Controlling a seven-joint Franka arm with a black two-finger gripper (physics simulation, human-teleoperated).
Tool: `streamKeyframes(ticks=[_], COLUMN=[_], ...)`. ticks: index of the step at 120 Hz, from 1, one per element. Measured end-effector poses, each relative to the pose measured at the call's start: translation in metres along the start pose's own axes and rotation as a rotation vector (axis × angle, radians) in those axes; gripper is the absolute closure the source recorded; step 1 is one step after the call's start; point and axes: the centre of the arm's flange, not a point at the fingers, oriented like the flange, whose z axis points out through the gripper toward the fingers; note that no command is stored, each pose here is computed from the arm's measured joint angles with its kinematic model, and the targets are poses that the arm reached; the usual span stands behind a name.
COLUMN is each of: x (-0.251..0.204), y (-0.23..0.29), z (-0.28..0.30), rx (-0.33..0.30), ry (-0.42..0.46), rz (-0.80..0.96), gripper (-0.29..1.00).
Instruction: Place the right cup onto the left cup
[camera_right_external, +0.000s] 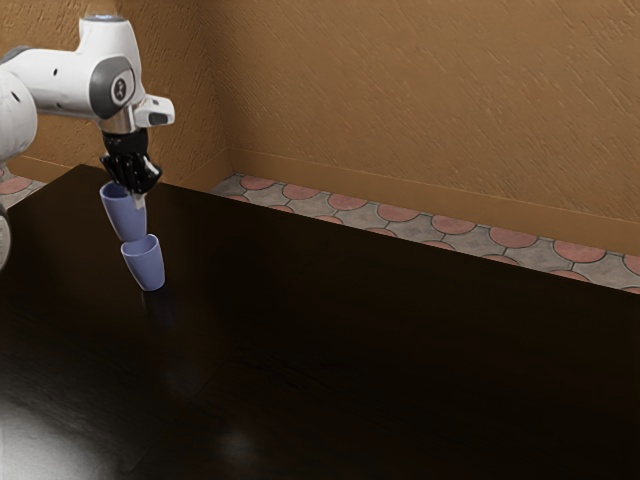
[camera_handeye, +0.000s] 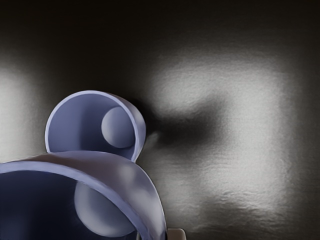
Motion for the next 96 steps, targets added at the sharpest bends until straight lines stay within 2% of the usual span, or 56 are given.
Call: streamKeyframes(ticks=[96], x=[0.027], y=[-0.031], z=[0.041], rx=[-0.040], ry=[0.002], rz=[0.032], gripper=[0.79])
